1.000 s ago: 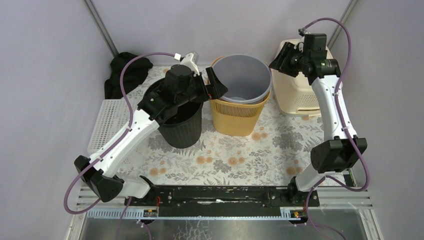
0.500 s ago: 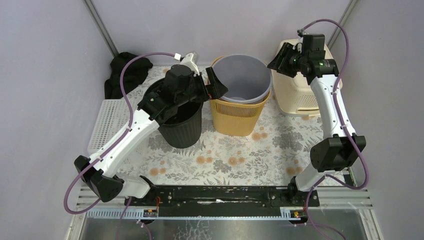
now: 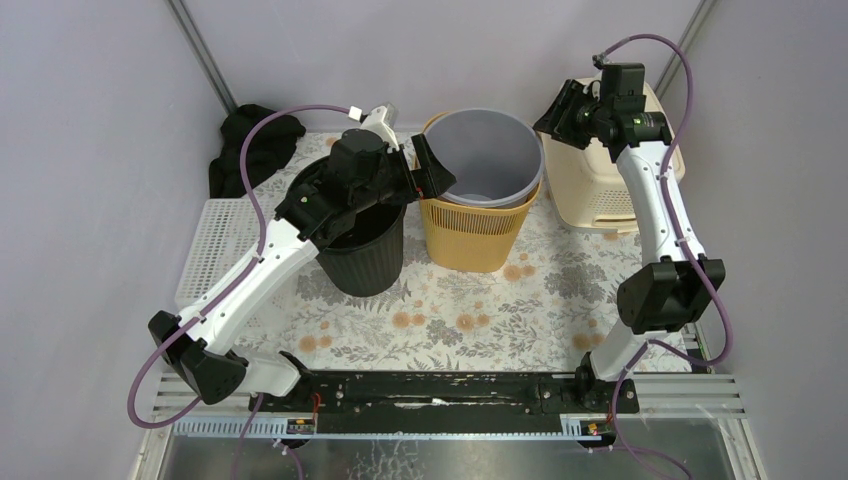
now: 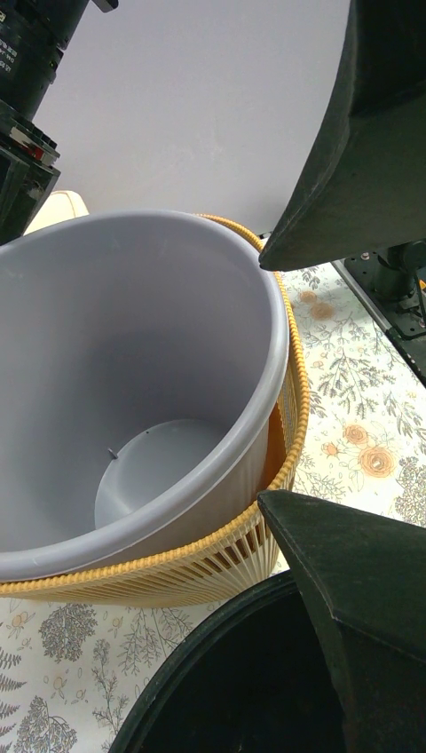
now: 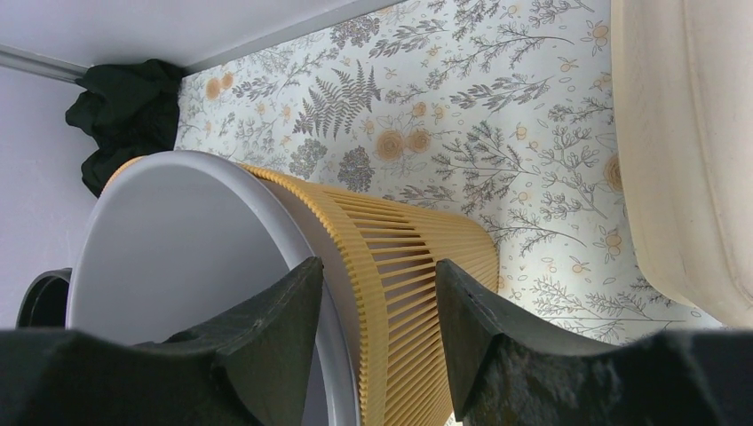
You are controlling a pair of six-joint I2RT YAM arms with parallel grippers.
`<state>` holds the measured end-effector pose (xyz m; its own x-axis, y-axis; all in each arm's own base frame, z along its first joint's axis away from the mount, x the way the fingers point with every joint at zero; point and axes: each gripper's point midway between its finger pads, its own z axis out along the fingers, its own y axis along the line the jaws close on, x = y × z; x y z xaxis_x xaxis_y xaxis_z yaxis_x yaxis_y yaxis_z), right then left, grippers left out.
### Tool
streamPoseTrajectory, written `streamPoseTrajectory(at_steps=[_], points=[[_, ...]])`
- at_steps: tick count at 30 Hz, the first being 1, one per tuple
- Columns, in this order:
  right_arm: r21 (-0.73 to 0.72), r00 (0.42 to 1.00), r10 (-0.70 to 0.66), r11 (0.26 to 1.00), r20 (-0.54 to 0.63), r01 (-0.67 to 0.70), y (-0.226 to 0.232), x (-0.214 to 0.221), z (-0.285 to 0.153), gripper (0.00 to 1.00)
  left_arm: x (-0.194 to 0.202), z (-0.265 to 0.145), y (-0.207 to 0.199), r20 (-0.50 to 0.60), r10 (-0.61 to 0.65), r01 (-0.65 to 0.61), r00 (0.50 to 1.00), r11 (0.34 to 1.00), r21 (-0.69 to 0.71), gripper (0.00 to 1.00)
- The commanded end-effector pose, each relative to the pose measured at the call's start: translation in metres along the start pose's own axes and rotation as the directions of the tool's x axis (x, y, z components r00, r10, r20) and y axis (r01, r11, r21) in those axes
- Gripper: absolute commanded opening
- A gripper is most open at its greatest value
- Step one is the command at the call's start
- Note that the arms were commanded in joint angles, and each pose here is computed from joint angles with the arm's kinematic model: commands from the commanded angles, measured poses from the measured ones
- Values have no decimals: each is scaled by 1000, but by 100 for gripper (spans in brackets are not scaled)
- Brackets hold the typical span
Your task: Turn the large container upside down
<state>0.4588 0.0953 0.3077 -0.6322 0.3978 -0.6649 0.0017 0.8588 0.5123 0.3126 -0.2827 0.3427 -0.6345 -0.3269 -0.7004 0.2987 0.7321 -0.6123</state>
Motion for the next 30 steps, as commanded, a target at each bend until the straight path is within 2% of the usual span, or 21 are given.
streamPoseTrajectory(at_steps=[1, 16, 30], points=[[-21, 999, -10, 1000, 48, 11, 10, -14, -11, 57, -9, 1, -9, 39, 13, -15, 999, 999, 36, 100], [10, 1000, -23, 1000, 7, 22, -6, 14, -20, 54, -7, 3, -7, 30, 12, -12, 999, 999, 29, 100], [172, 999, -44, 984, -9, 45, -36, 24, -44, 54, -8, 6, -9, 30, 16, -17, 999, 999, 36, 100]])
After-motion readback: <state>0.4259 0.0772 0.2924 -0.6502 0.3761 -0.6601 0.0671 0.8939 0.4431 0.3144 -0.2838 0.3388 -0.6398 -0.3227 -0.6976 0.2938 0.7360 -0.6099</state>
